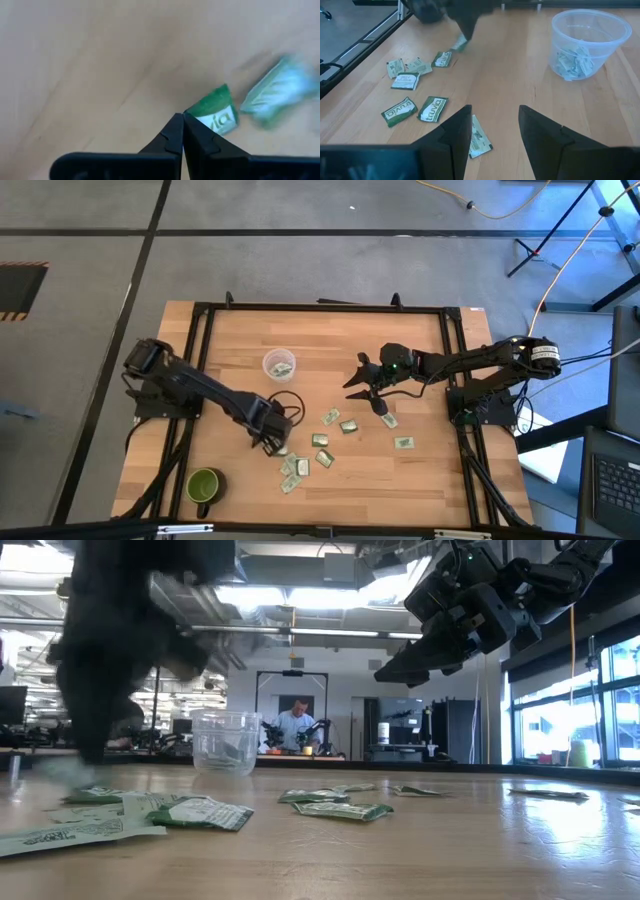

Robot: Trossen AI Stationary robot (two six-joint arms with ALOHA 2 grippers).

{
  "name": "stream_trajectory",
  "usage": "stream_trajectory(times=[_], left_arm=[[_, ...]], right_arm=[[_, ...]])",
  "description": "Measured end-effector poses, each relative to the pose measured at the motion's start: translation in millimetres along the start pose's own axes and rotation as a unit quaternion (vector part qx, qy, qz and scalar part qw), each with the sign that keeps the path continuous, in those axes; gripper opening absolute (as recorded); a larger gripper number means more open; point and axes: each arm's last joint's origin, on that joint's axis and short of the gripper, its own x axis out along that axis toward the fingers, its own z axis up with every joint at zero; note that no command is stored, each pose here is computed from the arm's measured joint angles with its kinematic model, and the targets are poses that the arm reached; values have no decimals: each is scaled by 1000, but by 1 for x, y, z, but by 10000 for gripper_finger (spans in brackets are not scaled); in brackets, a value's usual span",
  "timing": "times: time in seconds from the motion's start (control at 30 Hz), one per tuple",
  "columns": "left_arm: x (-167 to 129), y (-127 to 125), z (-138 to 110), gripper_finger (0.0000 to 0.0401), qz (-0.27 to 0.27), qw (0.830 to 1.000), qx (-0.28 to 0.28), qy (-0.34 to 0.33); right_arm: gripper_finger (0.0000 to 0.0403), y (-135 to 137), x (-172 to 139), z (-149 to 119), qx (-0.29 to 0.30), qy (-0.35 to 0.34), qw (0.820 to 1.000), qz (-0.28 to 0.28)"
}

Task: Pick and place Stevia / Truvia into bins
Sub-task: Put the green stevia packet into the transparent container

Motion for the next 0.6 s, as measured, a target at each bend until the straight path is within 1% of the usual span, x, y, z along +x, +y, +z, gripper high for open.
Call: stream_trajectory(times=[0.03, 0.1, 0.17, 0.23, 0.33, 0.43, 0.5, 0.6], left_arm=[[-7, 1, 0, 2, -9, 1000, 5, -15], [-20, 7, 1, 2, -4, 998, 17, -55], [-35, 13, 5, 3, 3, 992, 25, -122], [-51, 21, 10, 3, 12, 982, 17, -186], [-69, 34, 16, 2, 20, 970, -7, -244], [-82, 48, 24, 3, 57, 945, -43, -321], [-84, 56, 33, 2, 84, 932, -66, -347], [-82, 68, 48, 2, 113, 928, -76, -347]], right_arm=[[165, 0, 0, 0, 0, 0, 1000, 0], [165, 0, 0, 0, 0, 0, 1000, 0], [165, 0, 0, 0, -1, 0, 1000, 0], [165, 0, 0, 0, -1, 0, 1000, 0], [165, 0, 0, 0, -1, 0, 1000, 0], [165, 0, 0, 0, -2, -1, 1000, 0], [165, 0, 0, 1, -3, -4, 1000, 0], [165, 0, 0, 1, -3, -4, 1000, 0]])
